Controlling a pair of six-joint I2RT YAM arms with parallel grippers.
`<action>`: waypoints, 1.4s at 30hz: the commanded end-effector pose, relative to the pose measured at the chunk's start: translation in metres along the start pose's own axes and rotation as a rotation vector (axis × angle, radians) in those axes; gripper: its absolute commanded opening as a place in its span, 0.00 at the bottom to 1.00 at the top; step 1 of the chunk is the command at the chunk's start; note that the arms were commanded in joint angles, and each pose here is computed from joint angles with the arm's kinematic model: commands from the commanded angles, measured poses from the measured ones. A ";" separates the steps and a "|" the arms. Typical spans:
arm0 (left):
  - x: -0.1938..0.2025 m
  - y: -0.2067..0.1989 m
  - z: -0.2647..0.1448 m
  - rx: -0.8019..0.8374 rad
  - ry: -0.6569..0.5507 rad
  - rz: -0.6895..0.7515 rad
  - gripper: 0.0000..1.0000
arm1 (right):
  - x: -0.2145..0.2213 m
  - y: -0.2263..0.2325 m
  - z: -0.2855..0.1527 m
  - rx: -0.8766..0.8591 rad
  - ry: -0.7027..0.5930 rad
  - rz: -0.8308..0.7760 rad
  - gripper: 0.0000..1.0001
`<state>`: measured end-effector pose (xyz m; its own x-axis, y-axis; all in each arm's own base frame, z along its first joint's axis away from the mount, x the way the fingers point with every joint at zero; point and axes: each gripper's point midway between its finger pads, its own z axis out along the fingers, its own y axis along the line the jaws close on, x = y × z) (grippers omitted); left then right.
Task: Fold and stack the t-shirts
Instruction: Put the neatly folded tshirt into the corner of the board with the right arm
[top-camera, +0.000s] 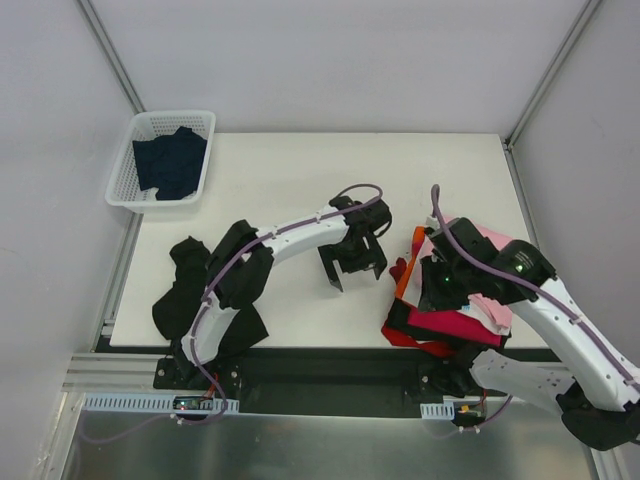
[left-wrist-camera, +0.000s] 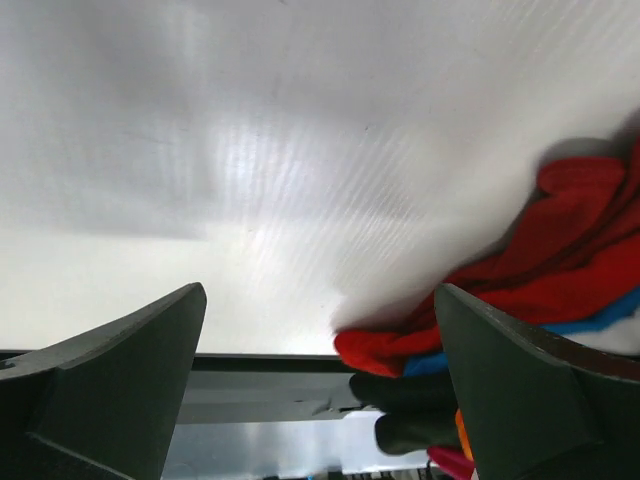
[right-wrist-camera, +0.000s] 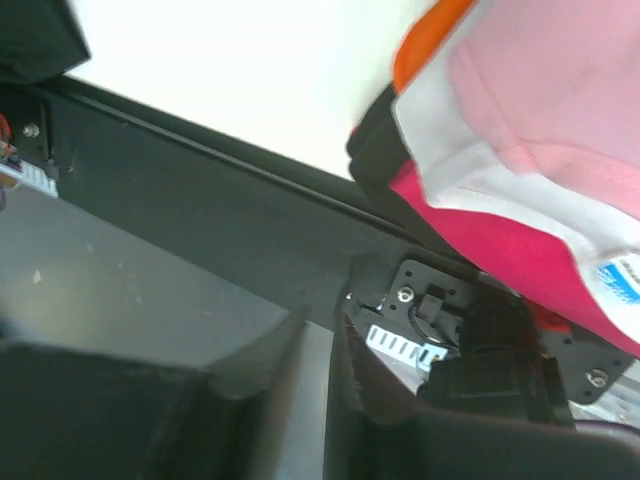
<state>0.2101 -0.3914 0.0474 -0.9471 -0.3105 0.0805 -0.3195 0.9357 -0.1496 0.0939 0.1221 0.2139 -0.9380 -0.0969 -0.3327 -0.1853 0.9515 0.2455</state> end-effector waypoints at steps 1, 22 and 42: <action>-0.023 0.037 -0.069 -0.040 -0.181 0.074 0.99 | 0.016 0.005 0.007 0.009 0.172 -0.036 0.07; -0.052 0.214 -0.186 -0.010 -0.396 -0.225 0.65 | -0.034 0.082 0.177 -0.058 0.479 -0.105 0.01; -0.044 0.217 -0.173 0.000 -0.355 -0.164 0.66 | 0.026 0.037 0.214 0.076 0.662 0.064 0.01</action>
<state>0.1953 -0.1508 0.1775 -0.8287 -0.5046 -0.2420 -0.4818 0.8633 -0.1504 0.1362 0.2242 0.0132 -0.9251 -0.2349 0.2985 -0.1894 0.9664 0.1737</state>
